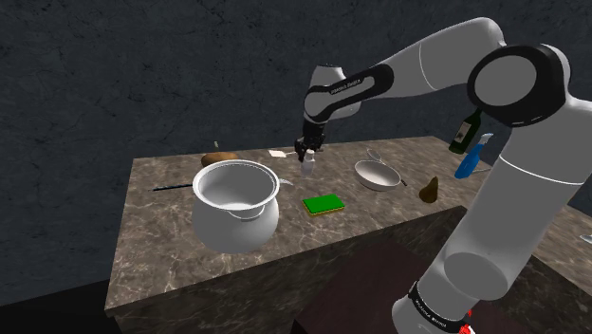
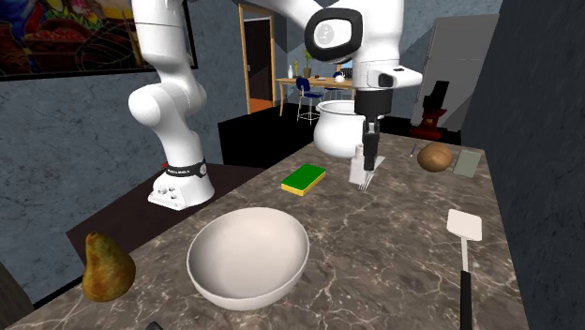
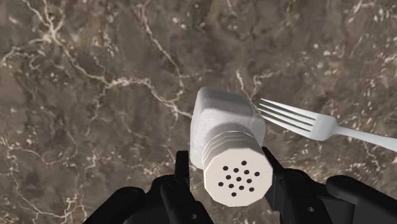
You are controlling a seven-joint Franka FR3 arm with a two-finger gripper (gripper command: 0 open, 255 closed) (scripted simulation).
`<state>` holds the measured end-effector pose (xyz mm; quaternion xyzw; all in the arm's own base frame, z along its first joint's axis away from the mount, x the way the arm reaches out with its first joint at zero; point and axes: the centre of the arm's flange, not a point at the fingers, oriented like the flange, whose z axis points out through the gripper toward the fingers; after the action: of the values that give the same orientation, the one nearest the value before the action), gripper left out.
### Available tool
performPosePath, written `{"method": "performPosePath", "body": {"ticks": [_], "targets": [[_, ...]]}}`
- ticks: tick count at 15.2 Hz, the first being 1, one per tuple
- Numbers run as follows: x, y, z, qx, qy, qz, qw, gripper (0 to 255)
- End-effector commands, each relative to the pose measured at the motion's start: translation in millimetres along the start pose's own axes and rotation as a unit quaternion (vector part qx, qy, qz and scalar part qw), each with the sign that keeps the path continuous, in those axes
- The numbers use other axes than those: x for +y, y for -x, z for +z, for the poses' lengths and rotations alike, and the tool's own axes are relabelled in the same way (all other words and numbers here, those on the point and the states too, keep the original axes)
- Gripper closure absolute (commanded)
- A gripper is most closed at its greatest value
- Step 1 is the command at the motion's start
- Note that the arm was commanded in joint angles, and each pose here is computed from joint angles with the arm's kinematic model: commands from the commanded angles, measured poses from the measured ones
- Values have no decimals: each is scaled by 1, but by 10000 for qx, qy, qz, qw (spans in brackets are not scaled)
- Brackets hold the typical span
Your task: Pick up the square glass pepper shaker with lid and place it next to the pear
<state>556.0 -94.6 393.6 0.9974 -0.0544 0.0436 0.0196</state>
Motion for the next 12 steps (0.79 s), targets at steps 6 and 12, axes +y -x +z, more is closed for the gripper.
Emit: {"method": "performPosePath", "body": {"ticks": [6, 12], "targets": [[1, -3, -37, -2, 0, 0, 10000, 255], [2, -6, -68, -2, 0, 0, 10000, 255]]}}
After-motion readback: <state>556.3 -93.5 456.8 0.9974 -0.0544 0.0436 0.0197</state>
